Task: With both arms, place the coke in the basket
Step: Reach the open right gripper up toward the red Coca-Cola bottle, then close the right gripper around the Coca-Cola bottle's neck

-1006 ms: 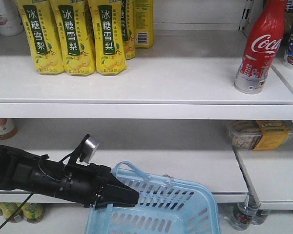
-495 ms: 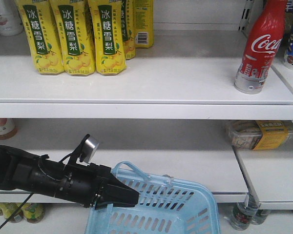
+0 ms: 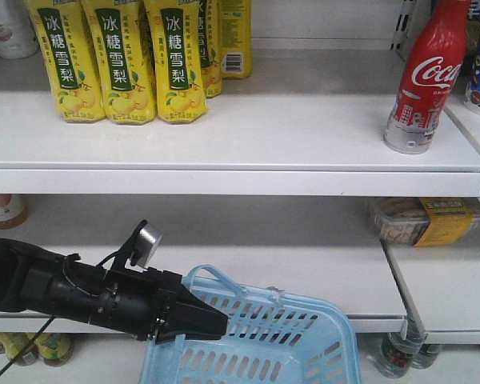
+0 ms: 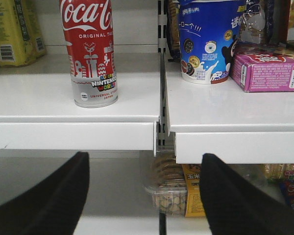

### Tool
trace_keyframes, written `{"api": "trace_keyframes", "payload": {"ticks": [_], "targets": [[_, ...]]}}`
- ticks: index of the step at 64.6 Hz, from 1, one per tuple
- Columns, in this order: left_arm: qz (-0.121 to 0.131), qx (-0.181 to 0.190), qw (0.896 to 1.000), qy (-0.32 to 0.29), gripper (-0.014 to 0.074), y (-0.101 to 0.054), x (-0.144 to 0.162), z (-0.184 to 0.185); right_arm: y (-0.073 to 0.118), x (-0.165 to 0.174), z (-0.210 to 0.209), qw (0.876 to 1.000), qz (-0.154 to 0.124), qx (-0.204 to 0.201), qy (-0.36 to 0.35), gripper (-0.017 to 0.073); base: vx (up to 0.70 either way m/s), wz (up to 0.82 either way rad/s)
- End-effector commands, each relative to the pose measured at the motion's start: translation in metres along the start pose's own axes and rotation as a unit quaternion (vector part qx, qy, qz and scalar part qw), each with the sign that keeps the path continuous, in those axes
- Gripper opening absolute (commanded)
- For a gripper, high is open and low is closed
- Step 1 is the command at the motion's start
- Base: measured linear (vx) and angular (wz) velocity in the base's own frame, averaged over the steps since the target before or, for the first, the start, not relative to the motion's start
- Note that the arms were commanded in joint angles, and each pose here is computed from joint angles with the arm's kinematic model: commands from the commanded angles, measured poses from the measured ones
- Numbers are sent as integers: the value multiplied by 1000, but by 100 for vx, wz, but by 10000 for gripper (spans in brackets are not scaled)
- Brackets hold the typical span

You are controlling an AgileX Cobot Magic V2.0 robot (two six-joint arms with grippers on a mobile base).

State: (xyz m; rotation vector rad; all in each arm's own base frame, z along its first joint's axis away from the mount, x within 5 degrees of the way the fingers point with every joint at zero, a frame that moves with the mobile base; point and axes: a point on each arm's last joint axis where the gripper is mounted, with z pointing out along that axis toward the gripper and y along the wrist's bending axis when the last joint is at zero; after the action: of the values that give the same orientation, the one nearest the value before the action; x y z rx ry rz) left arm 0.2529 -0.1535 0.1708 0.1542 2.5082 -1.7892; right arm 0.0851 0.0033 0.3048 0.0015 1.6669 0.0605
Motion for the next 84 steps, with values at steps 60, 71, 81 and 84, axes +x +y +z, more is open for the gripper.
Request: {"api": "trace_keyframes", "payload": {"ticks": [60,71,81,84], "targets": [[29,53,998,-23,-6,-25,-5,-5,13,-129,56,997,16,-37,-69,515,0,0],[29,53,998,-23,-6,-25,-5,-5,33,-142,74,994,-20,-89,-68,515,0,0],[29,53,998,-23,-6,-25,-5,-5,36,-145,94,994,-17,-88,-59,515,0,0],[29,52,998,-23,-6,-25,-5,-5,37,-146,100,994,-17,-87,-59,515,0,0]]}}
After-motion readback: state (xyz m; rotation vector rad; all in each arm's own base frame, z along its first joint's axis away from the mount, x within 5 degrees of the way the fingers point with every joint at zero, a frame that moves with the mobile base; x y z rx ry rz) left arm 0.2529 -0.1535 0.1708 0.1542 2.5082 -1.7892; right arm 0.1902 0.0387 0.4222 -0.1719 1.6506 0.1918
